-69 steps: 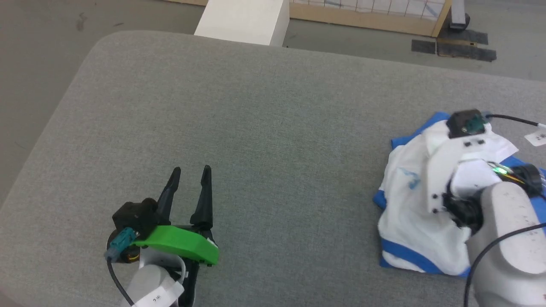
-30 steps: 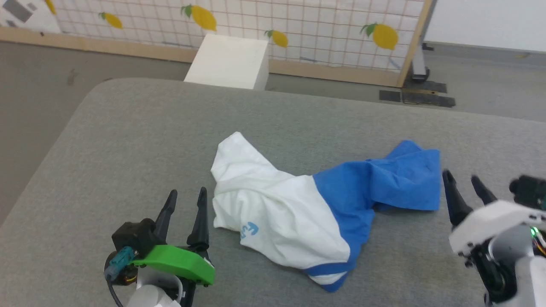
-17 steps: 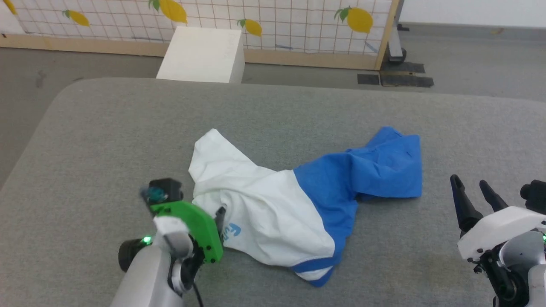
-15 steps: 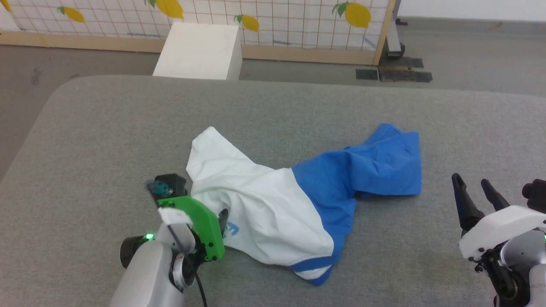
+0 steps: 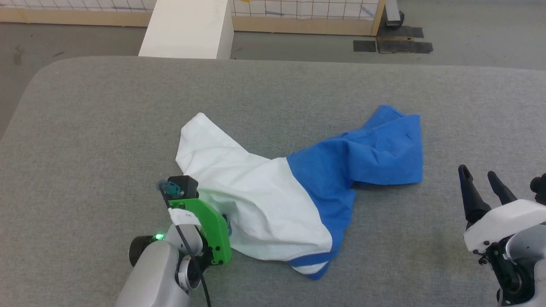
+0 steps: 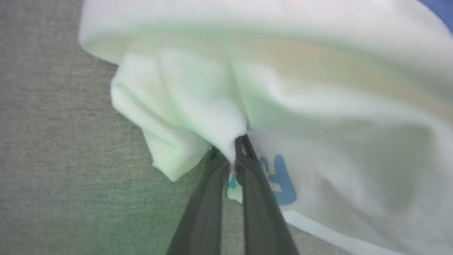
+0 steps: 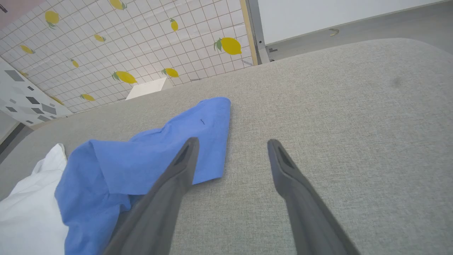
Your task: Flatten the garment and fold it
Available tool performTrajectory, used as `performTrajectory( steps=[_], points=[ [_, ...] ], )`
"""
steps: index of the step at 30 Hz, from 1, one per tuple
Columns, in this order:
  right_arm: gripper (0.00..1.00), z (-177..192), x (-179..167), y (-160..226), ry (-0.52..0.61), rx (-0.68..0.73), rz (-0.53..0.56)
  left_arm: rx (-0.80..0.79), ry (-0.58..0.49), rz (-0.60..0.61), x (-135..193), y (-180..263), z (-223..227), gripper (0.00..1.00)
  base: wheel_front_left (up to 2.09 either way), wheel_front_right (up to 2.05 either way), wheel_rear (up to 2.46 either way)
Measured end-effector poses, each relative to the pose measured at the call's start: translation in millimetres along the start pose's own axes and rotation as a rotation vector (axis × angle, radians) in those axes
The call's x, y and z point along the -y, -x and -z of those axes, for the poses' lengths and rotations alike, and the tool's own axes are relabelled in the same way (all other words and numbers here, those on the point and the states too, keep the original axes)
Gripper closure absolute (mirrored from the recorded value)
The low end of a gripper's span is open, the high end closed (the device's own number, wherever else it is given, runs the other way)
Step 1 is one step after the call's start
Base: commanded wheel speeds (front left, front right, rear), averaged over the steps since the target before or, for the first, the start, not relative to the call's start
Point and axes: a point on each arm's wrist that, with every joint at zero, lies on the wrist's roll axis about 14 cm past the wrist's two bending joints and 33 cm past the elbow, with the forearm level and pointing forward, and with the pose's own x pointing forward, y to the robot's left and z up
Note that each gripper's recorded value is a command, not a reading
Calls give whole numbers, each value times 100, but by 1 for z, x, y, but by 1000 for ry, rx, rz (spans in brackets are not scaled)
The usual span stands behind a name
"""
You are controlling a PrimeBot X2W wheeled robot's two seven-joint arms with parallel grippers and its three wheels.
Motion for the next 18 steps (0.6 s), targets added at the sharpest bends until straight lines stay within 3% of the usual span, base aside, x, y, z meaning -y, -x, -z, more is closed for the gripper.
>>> performTrajectory(
  steps=[4, 8, 13, 18],
  points=[
    [0, 3, -5, -3, 1, -5, -13, 108, 69, 11, -2, 5, -17, 100, 0, 0, 0],
    [0, 2, -12, -5, 4, -5, -30, 341, 140, -8, -15, 30, -67, 100, 0, 0, 0],
    [0, 0, -28, -7, 17, 2, -71, 609, 186, -155, -66, 89, -121, 100, 0, 0, 0],
    [0, 1, -41, -9, 25, -2, -106, 554, 296, -363, -124, 109, -77, 100, 0, 0, 0]
  ],
)
